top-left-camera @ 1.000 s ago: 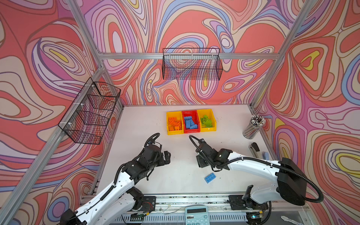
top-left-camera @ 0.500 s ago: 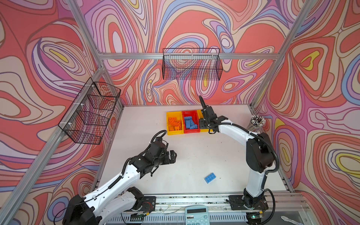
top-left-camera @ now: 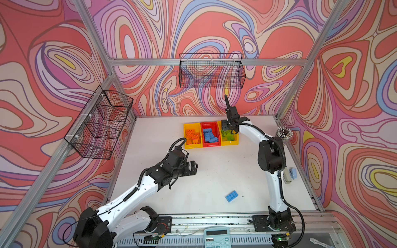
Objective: Sort the legos into containers by color
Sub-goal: Place the lego in the container, then pick up the lego from the bottom-center of the table.
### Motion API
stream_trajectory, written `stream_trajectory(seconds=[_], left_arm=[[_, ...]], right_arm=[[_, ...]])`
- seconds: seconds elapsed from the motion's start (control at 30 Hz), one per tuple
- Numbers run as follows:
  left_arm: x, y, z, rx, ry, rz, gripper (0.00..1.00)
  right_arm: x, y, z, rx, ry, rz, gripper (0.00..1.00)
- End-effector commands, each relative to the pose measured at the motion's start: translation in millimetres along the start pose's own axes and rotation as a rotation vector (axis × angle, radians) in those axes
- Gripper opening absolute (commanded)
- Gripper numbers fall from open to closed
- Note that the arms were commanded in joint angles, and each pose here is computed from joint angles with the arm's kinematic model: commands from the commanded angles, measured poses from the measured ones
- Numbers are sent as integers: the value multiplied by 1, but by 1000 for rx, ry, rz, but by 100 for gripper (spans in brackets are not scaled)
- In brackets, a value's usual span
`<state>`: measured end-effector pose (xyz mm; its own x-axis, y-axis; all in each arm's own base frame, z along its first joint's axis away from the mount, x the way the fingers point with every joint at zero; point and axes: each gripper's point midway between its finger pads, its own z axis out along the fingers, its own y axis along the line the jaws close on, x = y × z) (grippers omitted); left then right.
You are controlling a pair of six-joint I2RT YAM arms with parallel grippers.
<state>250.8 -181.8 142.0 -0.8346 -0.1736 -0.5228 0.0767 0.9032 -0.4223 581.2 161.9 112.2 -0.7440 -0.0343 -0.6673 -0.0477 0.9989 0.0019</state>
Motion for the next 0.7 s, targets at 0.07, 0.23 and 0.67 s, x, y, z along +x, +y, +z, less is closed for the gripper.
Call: stream_trajectory(seconds=[0.07,0.23,0.67], left_arm=[[-6,-5,1,-4,1,21,100],[-4,-4,-1,-7,-1,28,100],[24,21,-13,-13,-4,18,100]], right_arm=[[-3,11,-29,-71,-4,-10,91],[21,6,-72,-112,9,14,95],[220,46,-196,-190,210,-139,97]])
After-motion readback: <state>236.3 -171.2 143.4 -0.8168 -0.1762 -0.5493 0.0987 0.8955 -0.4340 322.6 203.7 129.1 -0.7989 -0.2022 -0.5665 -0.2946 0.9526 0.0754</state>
